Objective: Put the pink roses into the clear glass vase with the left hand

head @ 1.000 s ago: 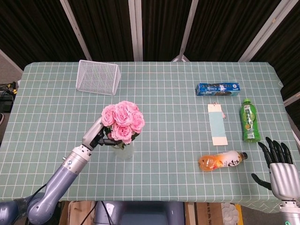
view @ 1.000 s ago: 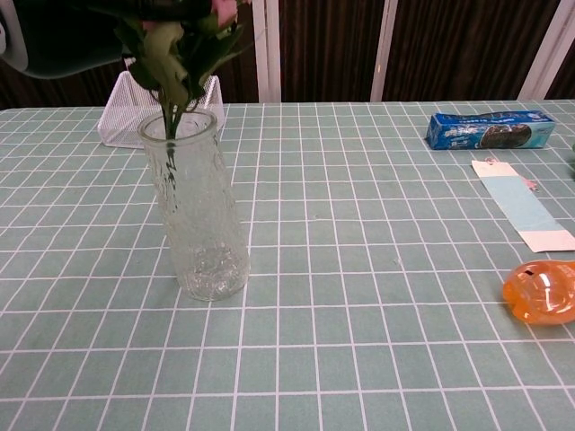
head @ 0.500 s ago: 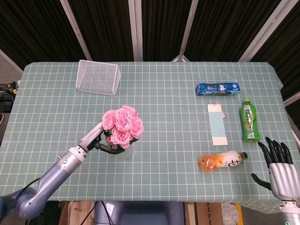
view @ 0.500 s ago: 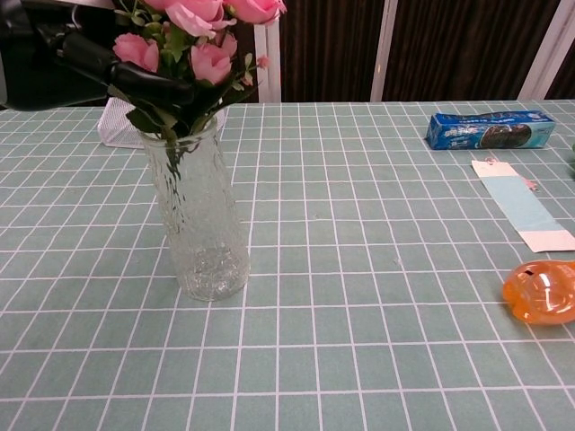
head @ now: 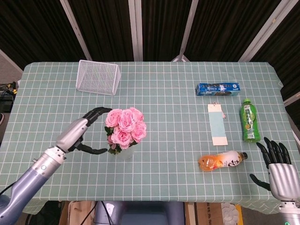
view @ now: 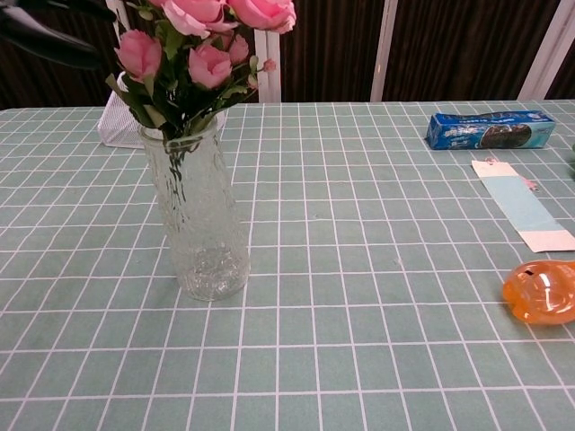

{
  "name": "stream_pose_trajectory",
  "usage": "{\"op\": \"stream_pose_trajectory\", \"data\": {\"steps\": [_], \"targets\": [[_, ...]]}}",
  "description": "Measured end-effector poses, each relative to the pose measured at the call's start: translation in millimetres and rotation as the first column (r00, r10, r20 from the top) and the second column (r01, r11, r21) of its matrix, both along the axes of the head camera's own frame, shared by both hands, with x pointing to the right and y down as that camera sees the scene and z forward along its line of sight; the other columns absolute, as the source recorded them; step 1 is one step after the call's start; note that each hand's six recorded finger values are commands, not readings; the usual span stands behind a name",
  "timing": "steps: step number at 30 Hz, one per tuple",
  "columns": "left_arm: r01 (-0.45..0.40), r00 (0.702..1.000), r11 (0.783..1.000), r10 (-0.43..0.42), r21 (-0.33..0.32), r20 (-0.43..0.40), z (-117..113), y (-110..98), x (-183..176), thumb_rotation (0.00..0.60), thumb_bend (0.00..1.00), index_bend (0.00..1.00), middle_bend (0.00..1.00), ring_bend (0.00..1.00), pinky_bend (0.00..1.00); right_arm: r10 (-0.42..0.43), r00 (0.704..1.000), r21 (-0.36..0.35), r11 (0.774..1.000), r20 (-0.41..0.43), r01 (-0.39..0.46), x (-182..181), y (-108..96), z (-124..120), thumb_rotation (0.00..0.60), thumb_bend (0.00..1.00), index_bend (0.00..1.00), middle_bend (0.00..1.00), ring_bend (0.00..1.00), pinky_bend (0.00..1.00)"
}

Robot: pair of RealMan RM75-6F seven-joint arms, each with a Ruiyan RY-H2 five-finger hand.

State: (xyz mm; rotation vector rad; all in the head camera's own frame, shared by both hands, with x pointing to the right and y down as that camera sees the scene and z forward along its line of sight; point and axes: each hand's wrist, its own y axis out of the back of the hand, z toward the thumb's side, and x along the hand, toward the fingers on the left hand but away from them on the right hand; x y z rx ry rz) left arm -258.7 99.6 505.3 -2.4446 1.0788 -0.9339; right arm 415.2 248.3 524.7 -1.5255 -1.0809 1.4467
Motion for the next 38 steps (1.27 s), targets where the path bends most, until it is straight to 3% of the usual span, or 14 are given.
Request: {"op": "stream_pose_trajectory", "data": {"steps": [3, 6, 10, 11, 14, 17, 21, 27, 38], "targets": [[0.023, 0.989, 0.997, -0.033, 0.067, 0.142, -13.8, 2.1, -24.9, 0.600, 0.11, 0.10, 0.06, 0.00, 0.07, 0.004, 1.000, 0.002, 1.000, 0.003, -0.004, 0.8, -0.4, -0.4, 0.600, 0.15, 0.14, 0.04, 0.00, 0.00], [0.033, 0.950, 0.989, -0.076, 0.145, 0.304, -25.8, 5.2, -52.3, 0.600, 0.11, 0.11, 0.07, 0.00, 0.07, 0.006, 1.000, 0.003, 1.000, -0.002, -0.006, 1.5, -0.3, -0.5, 0.600, 0.15, 0.14, 0.04, 0.00, 0.00], [0.053, 0.854, 0.971, -0.166, 0.234, 0.493, -34.9, 18.5, -92.5, 0.600, 0.13, 0.13, 0.07, 0.00, 0.07, 0.005, 1.000, 0.006, 1.000, -0.009, -0.005, 1.7, -0.5, -0.9, 0.600, 0.16, 0.14, 0.04, 0.00, 0.00], [0.063, 0.818, 0.965, -0.196, 0.255, 0.540, -36.3, 25.5, -105.9, 0.600, 0.13, 0.13, 0.07, 0.00, 0.07, 0.002, 1.000, 0.006, 1.000, -0.012, -0.002, 1.6, -0.5, -0.9, 0.600, 0.15, 0.14, 0.04, 0.00, 0.00], [0.087, 0.746, 0.953, -0.255, 0.290, 0.615, -33.2, 49.0, -135.4, 0.600, 0.14, 0.13, 0.07, 0.00, 0.07, -0.008, 1.000, 0.001, 1.000, -0.017, 0.008, 0.8, -0.3, 0.4, 0.600, 0.15, 0.14, 0.04, 0.00, 0.00], [0.079, 0.719, 0.950, -0.264, 0.301, 0.643, -20.3, 69.2, -152.4, 0.600, 0.14, 0.13, 0.07, 0.00, 0.07, -0.028, 0.999, -0.002, 1.000, -0.020, 0.028, -1.1, -0.6, 2.2, 0.600, 0.15, 0.14, 0.04, 0.00, 0.00], [0.076, 0.729, 0.943, -0.273, 0.323, 0.628, -3.4, 90.2, -168.2, 0.600, 0.14, 0.14, 0.07, 0.00, 0.07, -0.046, 0.999, 0.005, 0.999, -0.027, 0.046, -2.4, -1.0, 3.2, 0.600, 0.16, 0.14, 0.04, 0.00, 0.00], [0.104, 0.792, 0.928, -0.294, 0.357, 0.535, 12.2, 113.1, -172.3, 0.600, 0.14, 0.15, 0.07, 0.00, 0.06, -0.053, 0.998, 0.008, 0.999, -0.045, 0.053, -1.3, -1.9, 4.2, 0.600, 0.15, 0.14, 0.04, 0.00, 0.00], [0.128, 0.780, 0.926, -0.315, 0.356, 0.540, 26.9, 126.3, -182.6, 0.600, 0.14, 0.15, 0.07, 0.00, 0.06, -0.048, 0.998, -0.004, 0.999, -0.049, 0.048, -3.4, -1.8, 8.1, 0.600, 0.15, 0.14, 0.04, 0.00, 0.00]]}}
